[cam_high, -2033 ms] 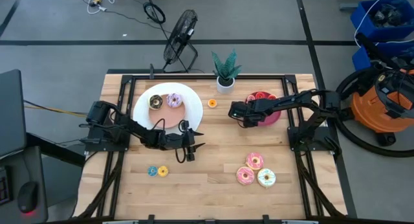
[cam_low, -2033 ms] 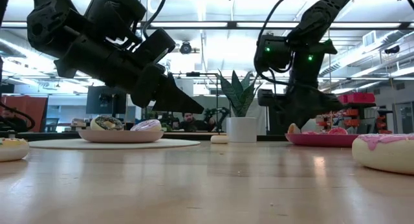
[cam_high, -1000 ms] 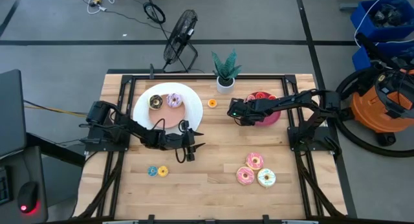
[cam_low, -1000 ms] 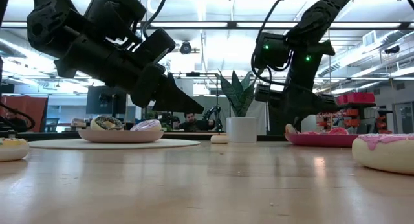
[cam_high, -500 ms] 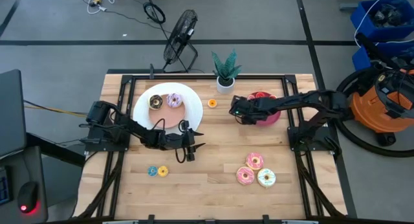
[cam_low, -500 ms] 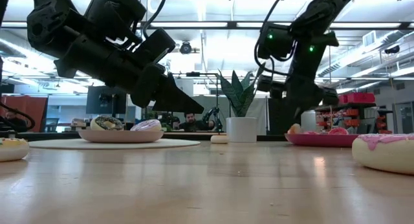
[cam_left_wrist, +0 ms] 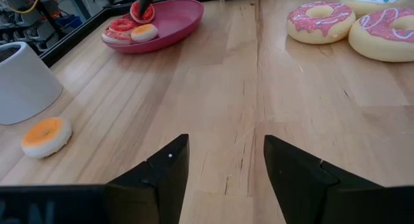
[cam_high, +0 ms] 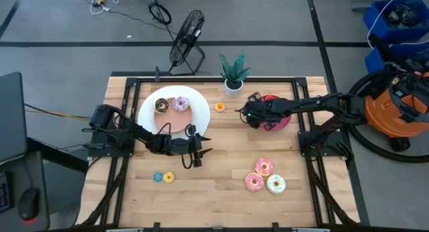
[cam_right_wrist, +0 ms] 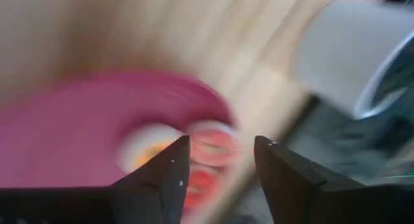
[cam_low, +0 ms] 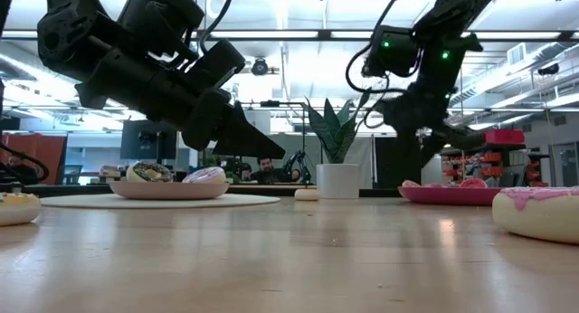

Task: Pick & Place donuts
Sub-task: Put the small brown donut on the red plate

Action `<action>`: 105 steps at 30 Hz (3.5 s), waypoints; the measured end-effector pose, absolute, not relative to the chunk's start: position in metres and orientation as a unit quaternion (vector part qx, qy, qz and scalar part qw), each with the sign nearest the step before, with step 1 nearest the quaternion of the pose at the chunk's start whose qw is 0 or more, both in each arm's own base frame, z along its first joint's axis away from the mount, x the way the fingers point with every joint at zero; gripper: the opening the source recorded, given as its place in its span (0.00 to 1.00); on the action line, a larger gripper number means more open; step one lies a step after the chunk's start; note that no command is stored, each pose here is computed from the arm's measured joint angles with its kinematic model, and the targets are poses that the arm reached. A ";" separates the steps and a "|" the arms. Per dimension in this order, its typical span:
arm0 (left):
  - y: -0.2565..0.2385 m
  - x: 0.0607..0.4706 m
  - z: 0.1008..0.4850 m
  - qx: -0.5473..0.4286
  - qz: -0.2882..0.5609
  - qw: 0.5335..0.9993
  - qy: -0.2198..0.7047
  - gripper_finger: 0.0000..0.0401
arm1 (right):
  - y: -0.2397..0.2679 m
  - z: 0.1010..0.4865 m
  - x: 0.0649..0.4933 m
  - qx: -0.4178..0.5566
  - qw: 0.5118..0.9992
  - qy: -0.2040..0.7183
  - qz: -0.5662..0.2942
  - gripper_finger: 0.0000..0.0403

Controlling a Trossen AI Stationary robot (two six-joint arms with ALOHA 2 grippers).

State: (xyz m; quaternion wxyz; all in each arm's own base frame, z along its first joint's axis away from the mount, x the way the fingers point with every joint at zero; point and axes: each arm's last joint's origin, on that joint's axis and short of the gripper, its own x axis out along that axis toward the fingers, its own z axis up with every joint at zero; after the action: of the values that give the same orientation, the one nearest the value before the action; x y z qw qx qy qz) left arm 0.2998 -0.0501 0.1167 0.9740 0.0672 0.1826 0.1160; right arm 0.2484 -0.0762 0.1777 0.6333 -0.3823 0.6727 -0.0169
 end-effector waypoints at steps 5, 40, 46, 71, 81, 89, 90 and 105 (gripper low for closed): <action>-0.050 0.300 0.116 0.068 0.116 0.973 0.186 0.51 | -0.078 0.172 0.237 -0.193 0.699 0.688 -0.042 0.36; -0.051 0.299 0.115 0.068 0.106 0.973 0.191 0.51 | -0.112 0.150 0.211 -0.110 0.702 0.696 -0.105 0.02; -0.052 0.300 0.116 0.133 0.075 0.969 0.194 0.51 | -0.101 0.186 0.223 -0.043 0.764 0.642 -0.056 0.01; -0.037 0.345 0.140 0.225 0.014 0.974 0.015 0.51 | -0.007 0.229 0.283 -0.032 0.916 0.268 0.296 0.00; -0.042 0.355 0.149 0.200 -0.040 0.979 -0.007 0.44 | -0.007 0.230 0.285 -0.042 0.918 0.258 0.298 0.00; -0.043 0.355 0.150 0.196 -0.051 0.979 -0.014 0.21 | -0.007 0.231 0.286 -0.050 0.922 0.251 0.290 0.00; -0.043 0.355 0.150 0.196 -0.051 0.979 -0.014 0.18 | -0.007 0.231 0.286 -0.051 0.923 0.251 0.287 0.00; -0.029 0.357 0.147 0.148 -0.019 0.989 0.011 0.03 | -0.009 0.239 0.270 -0.051 0.928 0.347 0.125 0.47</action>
State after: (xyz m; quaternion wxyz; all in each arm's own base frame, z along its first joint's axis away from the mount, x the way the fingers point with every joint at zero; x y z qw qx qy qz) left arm 0.3567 -0.0292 0.1472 0.9887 0.1481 0.0106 -0.0187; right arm 0.2696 -0.0094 0.2393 0.9280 -0.0505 0.3474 0.1249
